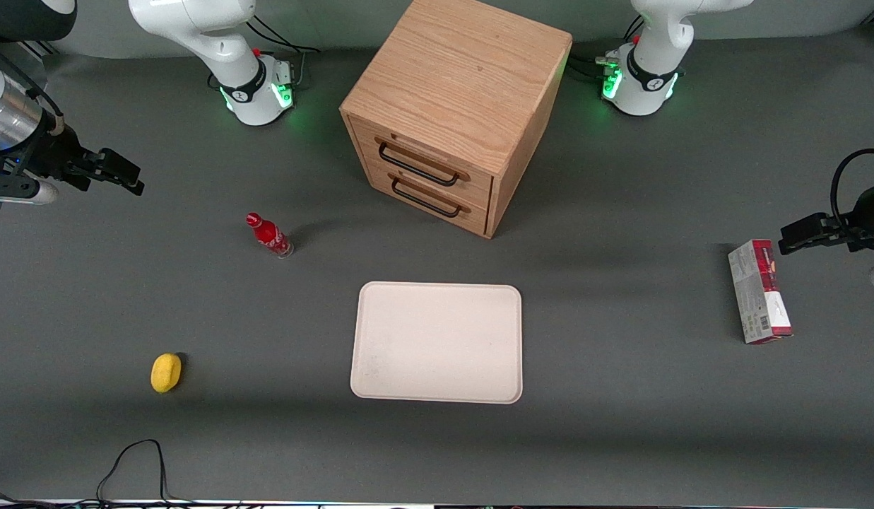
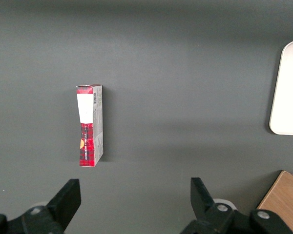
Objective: Open upper drawer
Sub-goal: 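Move the right gripper toward the upper drawer's black handle of the wooden cabinet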
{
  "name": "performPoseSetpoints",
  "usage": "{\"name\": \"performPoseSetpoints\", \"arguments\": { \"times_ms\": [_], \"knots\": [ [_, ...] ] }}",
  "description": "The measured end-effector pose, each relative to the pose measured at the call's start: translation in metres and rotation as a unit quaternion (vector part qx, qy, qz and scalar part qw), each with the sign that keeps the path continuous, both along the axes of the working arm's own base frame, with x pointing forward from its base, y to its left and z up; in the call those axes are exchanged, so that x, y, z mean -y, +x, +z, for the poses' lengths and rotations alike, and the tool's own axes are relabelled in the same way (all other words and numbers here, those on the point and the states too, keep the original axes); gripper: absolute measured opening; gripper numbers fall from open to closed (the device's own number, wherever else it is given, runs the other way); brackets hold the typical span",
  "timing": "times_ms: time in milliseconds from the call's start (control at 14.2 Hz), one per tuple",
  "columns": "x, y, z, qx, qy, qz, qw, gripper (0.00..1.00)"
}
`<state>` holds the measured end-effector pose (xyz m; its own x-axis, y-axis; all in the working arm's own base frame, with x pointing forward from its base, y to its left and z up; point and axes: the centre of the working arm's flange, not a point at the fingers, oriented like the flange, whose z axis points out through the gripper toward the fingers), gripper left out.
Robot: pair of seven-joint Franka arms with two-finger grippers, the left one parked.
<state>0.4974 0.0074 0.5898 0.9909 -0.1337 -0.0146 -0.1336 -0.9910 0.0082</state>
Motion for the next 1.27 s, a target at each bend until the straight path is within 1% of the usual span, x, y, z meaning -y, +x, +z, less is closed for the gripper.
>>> {"name": "performPoseSetpoints", "arguments": {
  "times_ms": [282, 352, 423, 563, 704, 775, 915, 986, 1127, 1197, 1268],
  "knots": [
    [-0.001, 0.005, 0.003, 0.004, 0.0, -0.001, 1.0, 1.0],
    [-0.004, 0.01, 0.004, 0.005, 0.002, 0.001, 1.0, 1.0],
    [-0.013, 0.017, 0.006, 0.008, 0.009, 0.006, 0.9999, 1.0],
    [-0.053, 0.032, 0.01, 0.013, 0.027, 0.035, 0.9989, 1.0],
    [-0.114, 0.035, 0.01, 0.013, 0.031, 0.087, 0.9956, 1.0],
    [-0.15, 0.032, 0.01, 0.014, 0.032, 0.119, 0.9923, 1.0],
    [-0.219, 0.017, 0.012, 0.016, 0.036, 0.181, 0.9826, 1.0],
    [-0.253, 0.006, 0.015, 0.018, 0.039, 0.212, 0.9762, 1.0],
    [-0.3, -0.015, 0.021, 0.022, 0.046, 0.26, 0.9643, 1.0],
    [-0.319, -0.026, 0.022, 0.022, 0.048, 0.292, 0.9549, 1.0],
    [-0.333, -0.034, 0.02, 0.017, 0.049, 0.337, 0.9399, 1.0]
  ]
}}
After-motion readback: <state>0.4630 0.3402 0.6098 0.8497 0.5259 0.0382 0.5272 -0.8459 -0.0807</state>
